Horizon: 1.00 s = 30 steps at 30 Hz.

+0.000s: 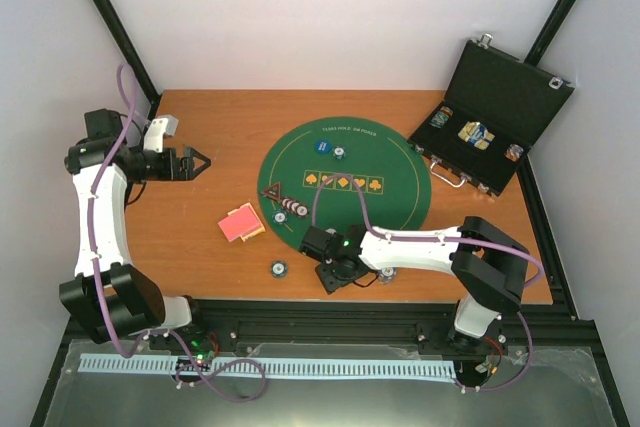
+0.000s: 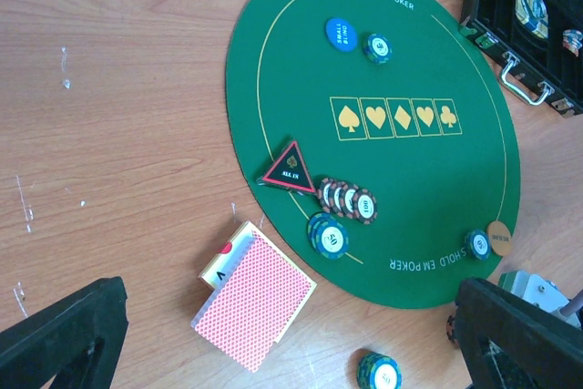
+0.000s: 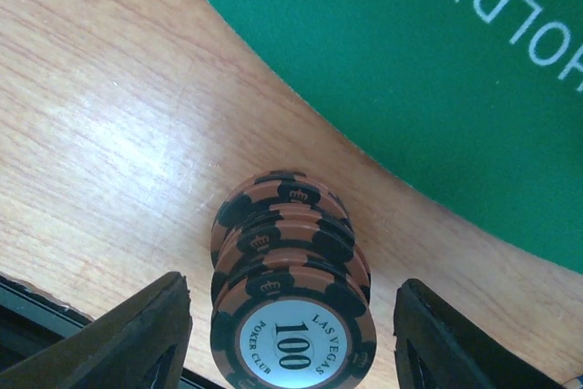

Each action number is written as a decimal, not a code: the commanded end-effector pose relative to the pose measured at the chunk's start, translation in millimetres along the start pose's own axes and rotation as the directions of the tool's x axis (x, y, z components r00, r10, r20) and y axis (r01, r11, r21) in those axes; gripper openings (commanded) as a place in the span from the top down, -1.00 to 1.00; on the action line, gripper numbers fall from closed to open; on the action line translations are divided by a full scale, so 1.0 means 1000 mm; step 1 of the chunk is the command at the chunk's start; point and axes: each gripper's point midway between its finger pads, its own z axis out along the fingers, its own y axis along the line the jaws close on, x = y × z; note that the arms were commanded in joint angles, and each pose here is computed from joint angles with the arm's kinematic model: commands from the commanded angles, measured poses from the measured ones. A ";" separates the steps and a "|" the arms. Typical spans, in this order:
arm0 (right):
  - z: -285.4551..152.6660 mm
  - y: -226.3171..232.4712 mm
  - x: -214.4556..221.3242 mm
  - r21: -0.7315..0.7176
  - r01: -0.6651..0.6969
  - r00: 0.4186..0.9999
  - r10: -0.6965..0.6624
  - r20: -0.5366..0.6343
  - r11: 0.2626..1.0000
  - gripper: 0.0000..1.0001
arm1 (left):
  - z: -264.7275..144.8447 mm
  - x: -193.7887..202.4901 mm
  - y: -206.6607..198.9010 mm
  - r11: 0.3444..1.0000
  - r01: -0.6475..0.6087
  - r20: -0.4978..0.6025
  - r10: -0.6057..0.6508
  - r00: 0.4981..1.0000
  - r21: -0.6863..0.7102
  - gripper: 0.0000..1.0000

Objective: Distribute texas hold em gaming equipment

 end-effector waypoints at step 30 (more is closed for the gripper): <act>-0.040 0.006 -0.016 0.018 0.067 0.997 -0.068 0.033 0.998 0.18 | -0.007 -0.012 -0.001 1.000 -0.019 0.029 0.019 0.999 -0.003 -1.00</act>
